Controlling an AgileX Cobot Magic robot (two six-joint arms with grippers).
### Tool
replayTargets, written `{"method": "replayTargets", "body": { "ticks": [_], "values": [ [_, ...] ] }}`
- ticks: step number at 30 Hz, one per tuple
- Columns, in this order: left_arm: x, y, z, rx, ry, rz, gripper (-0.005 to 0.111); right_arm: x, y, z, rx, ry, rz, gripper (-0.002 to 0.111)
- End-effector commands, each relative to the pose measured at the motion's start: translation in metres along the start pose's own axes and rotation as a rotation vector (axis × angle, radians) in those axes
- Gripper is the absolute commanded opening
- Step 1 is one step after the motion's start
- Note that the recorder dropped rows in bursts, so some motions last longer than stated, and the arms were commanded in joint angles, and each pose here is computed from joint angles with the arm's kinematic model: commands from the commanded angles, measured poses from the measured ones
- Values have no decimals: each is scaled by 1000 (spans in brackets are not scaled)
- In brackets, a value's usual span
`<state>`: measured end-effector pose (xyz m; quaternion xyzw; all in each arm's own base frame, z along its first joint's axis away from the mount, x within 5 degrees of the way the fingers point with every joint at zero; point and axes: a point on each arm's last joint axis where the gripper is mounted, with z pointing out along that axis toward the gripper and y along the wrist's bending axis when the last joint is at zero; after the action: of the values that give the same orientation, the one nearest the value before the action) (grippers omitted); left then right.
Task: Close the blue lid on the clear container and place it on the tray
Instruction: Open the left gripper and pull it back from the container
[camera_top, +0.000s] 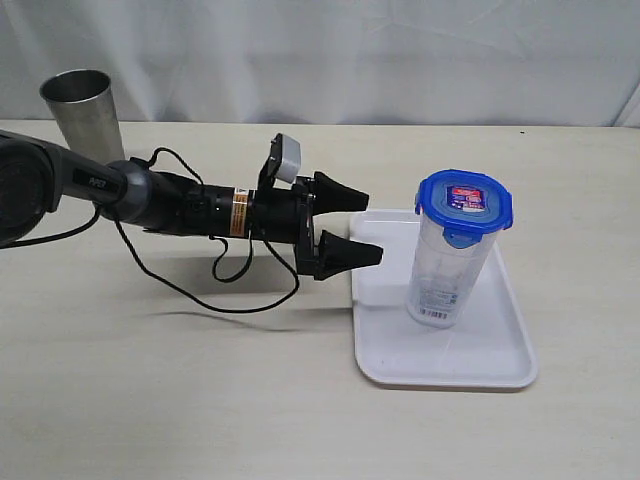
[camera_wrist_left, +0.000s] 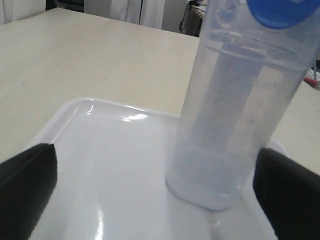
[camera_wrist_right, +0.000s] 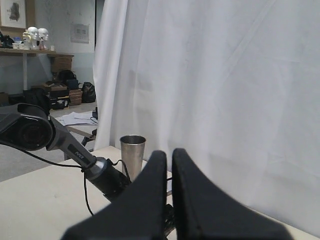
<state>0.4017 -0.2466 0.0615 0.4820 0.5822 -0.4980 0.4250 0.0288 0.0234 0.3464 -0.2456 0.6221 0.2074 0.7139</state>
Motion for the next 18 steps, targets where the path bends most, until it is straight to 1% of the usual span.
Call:
{"method": "replayTargets", "body": {
  "ticks": [1,6,14,15,16,18],
  "values": [
    [-3,-3,-1,30,23,-8,105,2,0,0,2,8,-10,4],
    [-1,-4,-1,47,44,2,105,2,0,0,2,8,-10,4],
    [-3,-3,-1,28,21,-20,104,2,0,0,2,8,-10,4],
    [-3,-3,-1,28,22,-30,102,2,0,0,2,8,-10,4],
    [-3,-3,-1,28,22,-44,97,2,0,0,2,8,-10,4],
    [-3,-3,-1,29,24,-60,80,2,0,0,2,8,-10,4]
  ]
}}
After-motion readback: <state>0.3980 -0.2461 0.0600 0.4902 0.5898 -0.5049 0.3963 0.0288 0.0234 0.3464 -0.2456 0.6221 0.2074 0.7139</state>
